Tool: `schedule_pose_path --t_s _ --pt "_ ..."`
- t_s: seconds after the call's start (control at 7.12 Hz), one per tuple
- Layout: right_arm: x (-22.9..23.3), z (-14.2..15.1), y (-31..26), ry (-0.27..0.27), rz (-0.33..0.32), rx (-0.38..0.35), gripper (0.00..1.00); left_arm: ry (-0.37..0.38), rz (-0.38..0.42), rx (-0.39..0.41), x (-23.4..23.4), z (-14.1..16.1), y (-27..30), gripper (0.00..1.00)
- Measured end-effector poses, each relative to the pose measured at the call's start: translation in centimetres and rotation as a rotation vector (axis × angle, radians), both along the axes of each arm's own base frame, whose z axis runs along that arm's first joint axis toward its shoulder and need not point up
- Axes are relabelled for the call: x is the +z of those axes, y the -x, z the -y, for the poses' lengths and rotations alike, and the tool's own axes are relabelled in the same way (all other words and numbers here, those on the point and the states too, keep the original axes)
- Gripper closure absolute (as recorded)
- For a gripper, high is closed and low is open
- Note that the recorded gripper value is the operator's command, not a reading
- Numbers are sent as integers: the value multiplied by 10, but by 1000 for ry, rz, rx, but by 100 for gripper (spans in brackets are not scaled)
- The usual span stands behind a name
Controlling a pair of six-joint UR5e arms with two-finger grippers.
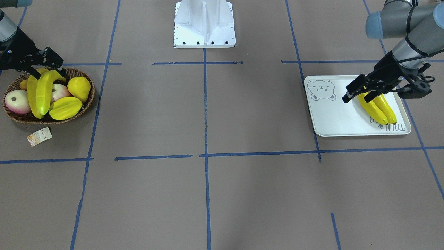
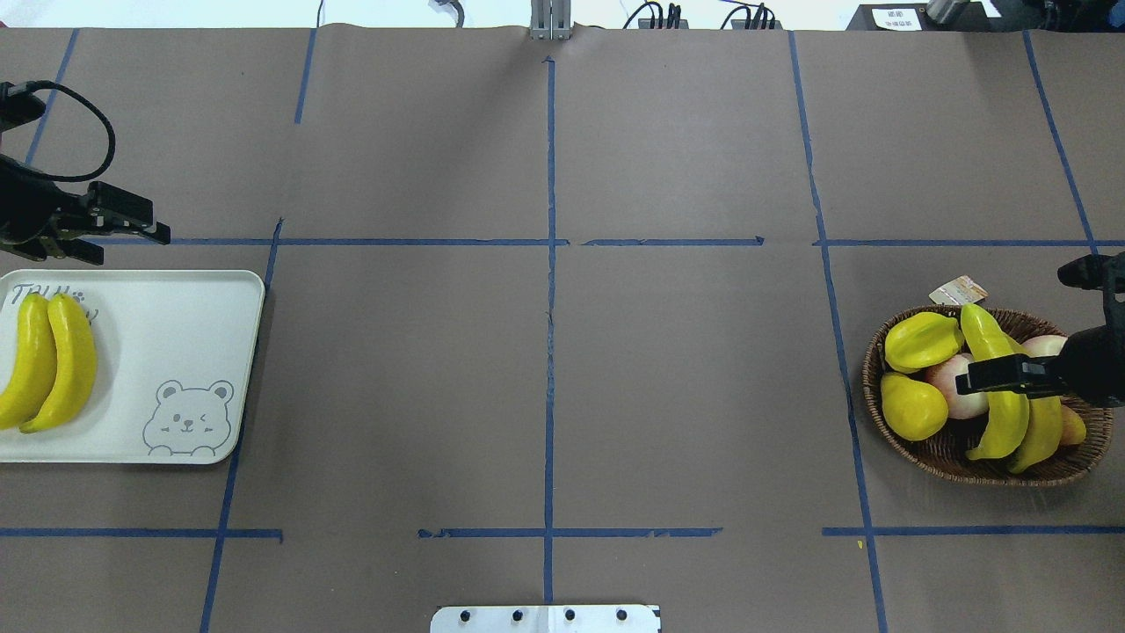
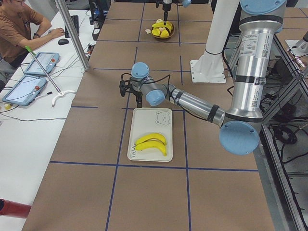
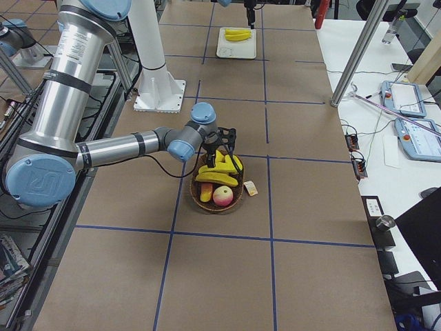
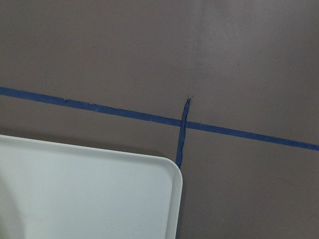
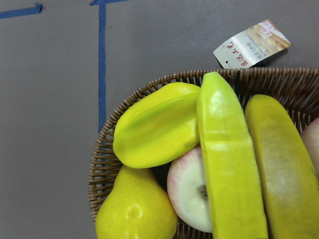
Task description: Transfer all bananas from basket to plate
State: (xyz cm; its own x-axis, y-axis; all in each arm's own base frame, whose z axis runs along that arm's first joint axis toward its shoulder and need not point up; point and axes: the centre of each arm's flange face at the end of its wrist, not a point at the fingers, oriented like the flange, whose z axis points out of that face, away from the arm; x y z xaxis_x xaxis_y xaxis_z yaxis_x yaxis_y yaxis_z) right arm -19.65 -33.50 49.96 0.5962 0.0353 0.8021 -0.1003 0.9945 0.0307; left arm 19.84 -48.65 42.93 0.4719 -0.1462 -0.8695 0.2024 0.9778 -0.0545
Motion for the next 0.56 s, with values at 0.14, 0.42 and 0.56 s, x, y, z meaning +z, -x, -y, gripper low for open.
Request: schedule_pose_path --t_s 0.14,0.42,0.56 --pt "7 -1 -1 10 -11 -1 1 2 0 -2 0 0 0 1" --pt "19 -2 -1 27 -27 -4 13 2 -1 -2 -1 0 -1 1" --pt "22 -3 1 30 -31 -8 23 2 -1 -2 -1 0 0 1"
